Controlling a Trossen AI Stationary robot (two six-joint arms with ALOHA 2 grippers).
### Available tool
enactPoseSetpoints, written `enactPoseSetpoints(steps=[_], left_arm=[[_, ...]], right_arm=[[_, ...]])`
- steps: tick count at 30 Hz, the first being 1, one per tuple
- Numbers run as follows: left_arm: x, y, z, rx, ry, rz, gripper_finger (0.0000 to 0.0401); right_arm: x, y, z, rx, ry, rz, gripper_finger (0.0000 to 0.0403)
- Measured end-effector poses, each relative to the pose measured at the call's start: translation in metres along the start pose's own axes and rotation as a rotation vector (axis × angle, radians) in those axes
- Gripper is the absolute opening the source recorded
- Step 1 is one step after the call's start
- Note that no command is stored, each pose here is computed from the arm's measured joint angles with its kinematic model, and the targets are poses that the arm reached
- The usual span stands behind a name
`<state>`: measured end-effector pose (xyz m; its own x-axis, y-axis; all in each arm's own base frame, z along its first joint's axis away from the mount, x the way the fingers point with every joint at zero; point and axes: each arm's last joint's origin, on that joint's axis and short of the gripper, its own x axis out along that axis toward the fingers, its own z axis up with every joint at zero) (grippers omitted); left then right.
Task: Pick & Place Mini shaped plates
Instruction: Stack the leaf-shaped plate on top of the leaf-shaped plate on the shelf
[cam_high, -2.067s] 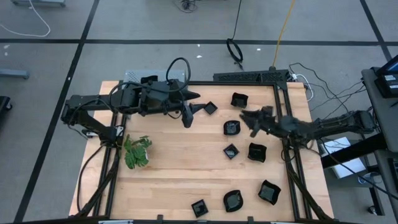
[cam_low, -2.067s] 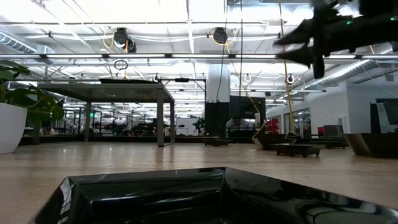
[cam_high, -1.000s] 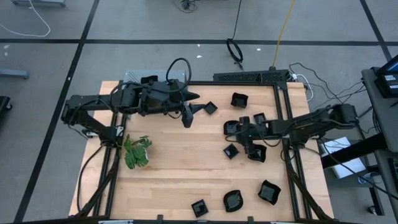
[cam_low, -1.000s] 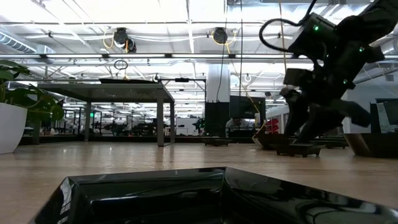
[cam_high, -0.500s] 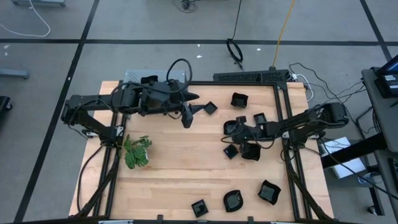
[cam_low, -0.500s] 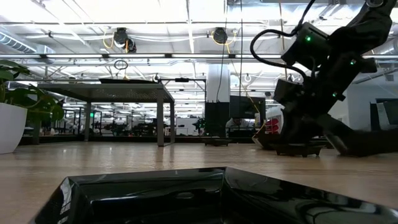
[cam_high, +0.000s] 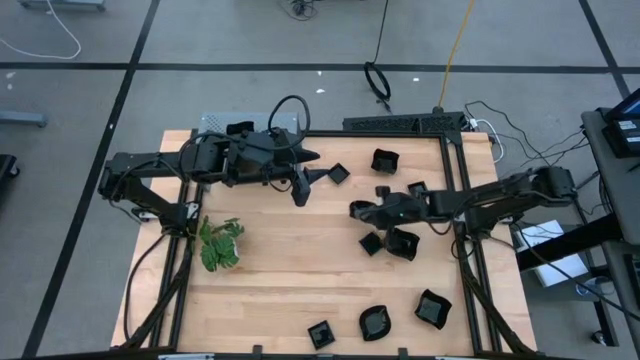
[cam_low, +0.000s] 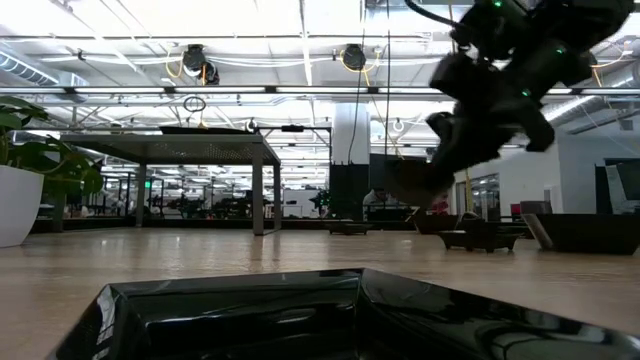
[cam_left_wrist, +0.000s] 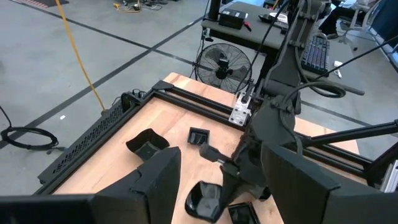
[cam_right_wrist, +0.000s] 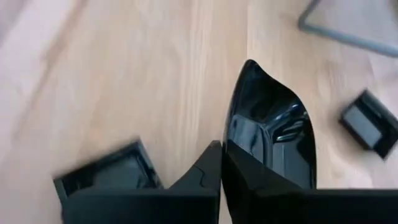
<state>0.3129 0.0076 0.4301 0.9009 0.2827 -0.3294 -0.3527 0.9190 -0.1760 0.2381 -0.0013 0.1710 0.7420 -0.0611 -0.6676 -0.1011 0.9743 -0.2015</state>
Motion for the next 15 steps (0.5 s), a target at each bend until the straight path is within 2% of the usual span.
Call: enactPoseSetpoints(steps=[4,11,15], left_arm=[[0.0,0.0,0.0,0.0,0.0,0.0,0.0227],[0.0,-0.001,0.0,0.0,0.002,-0.006,0.0227],[-0.001,-0.004,-0.002,0.006,0.008,-0.016,0.0227]], right_arm=[[0.016,-0.006,0.021,-0.023,-0.02,0.012,0.0001],[0.076,-0.015,0.05,0.049,-0.115,0.148,0.0],[0.103,-0.013,0.062,0.014,-0.115,0.176,0.0]])
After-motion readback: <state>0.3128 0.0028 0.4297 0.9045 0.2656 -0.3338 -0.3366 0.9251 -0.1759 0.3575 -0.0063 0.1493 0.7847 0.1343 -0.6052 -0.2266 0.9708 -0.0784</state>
